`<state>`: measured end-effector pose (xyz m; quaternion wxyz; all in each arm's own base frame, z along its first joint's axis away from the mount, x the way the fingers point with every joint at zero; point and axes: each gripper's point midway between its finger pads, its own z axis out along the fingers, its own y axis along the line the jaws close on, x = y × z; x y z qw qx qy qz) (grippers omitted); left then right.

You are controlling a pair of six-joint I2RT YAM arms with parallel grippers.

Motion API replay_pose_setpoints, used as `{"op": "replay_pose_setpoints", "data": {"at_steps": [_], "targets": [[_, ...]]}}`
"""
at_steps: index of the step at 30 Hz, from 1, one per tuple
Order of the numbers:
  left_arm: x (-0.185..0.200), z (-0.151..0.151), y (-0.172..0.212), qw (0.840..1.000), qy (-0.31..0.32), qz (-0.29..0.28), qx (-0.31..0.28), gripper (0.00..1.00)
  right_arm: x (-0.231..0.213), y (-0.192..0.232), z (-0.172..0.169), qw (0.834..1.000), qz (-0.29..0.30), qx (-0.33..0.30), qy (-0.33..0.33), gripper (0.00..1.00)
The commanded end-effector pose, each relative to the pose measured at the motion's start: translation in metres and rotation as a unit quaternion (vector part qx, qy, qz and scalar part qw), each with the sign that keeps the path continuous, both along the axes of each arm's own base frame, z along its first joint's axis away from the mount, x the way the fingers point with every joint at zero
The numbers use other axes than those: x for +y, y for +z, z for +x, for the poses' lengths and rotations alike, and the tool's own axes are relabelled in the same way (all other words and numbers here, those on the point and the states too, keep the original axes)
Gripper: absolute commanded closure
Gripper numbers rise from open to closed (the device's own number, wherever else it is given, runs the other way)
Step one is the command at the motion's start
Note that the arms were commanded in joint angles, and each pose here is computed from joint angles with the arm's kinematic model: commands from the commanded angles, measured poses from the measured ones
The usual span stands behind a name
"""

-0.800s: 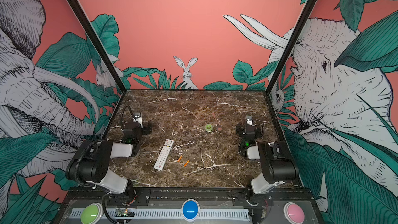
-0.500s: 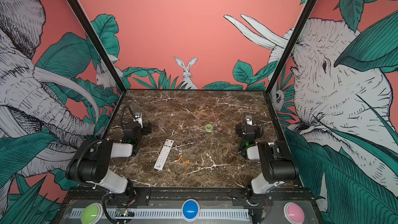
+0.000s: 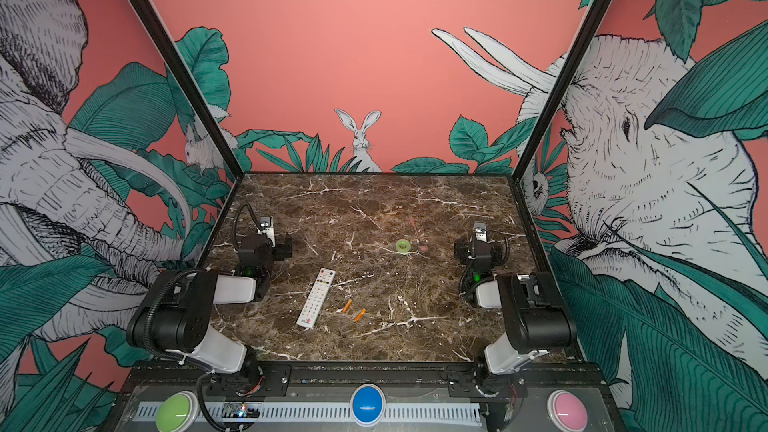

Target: Load the batteries into the remote control

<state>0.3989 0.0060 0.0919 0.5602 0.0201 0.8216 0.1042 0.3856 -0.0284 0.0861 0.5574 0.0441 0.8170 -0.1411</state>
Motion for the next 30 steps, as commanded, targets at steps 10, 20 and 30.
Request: {"op": "replay_pose_setpoints", "data": {"at_steps": [10, 20, 30], "targets": [[0.0010, 0.0001, 0.0063, 1.000, 0.001, -0.003, -0.014, 0.00, -0.0002, 0.0128, 0.0041, 1.000, 0.001, -0.023, 0.001, 0.01], [0.0011, 0.0000, 0.0054, 1.000, 0.001, -0.003, -0.012, 0.00, -0.0002, 0.0133, 0.0042, 1.000, 0.000, -0.024, 0.000, 0.01], [0.0009, -0.0006, 0.0058, 1.000, 0.001, -0.003, -0.013, 0.01, 0.0011, 0.0142, 0.0040, 1.000, -0.001, -0.024, 0.005, 0.01]]}}
